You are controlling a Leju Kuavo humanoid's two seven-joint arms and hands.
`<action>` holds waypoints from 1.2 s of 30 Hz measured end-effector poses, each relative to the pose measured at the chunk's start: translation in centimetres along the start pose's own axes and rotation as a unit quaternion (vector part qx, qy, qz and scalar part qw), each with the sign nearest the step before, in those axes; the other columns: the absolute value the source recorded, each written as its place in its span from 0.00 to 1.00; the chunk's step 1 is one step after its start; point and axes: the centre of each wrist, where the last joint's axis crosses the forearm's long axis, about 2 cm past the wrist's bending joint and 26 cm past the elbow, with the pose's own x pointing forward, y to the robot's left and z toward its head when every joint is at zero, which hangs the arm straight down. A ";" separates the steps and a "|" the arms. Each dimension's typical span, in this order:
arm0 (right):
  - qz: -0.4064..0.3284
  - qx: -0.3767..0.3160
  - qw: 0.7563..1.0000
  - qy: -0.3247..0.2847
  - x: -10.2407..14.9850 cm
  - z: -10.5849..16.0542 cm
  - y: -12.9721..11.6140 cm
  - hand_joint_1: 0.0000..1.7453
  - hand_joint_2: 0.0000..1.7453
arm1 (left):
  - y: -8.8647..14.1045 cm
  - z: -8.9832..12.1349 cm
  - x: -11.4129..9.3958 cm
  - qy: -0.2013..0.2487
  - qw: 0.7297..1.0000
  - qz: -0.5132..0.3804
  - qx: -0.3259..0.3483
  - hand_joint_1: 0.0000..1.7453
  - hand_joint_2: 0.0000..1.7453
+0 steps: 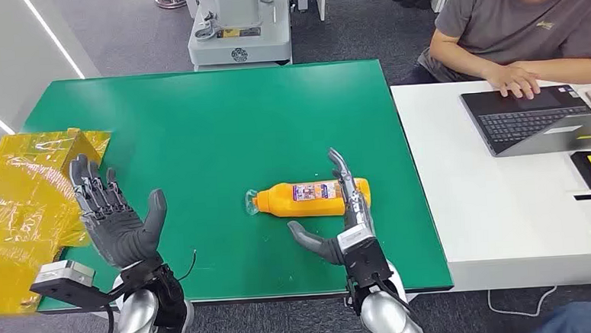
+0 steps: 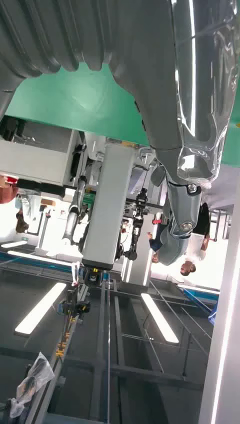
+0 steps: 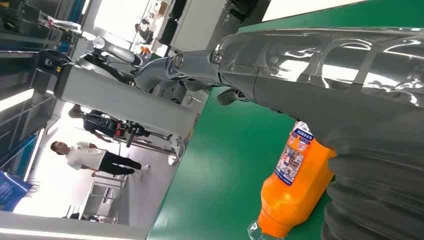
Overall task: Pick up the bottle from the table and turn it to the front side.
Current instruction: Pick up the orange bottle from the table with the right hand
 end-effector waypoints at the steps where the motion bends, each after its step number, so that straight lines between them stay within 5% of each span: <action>1: 0.002 0.000 1.000 -0.001 0.0 0.0 0.0 0.00 1.00 | 0.0 0.0 0.0 0.000 1.000 0.000 0.000 0.00 1.00; 7: 0.060 0.018 0.998 -0.023 0.1 -1.4 -0.8 0.00 1.00 | 0.0 0.1 -0.1 0.003 1.000 0.001 -0.001 0.00 1.00; 19: 0.261 0.111 0.958 -0.043 -0.7 -9.2 -6.6 0.00 1.00 | -1.5 -0.7 -0.1 0.001 0.999 0.026 -0.044 0.00 1.00; 27: 0.318 0.356 0.877 0.046 -3.5 -14.1 -11.1 0.00 1.00 | -2.8 -1.4 -0.2 0.002 0.995 0.049 -0.091 0.00 1.00; 36: 0.294 0.487 0.809 0.150 -5.3 -16.4 -13.8 0.00 1.00 | -3.3 -2.2 -0.2 0.016 0.992 0.053 -0.110 0.00 1.00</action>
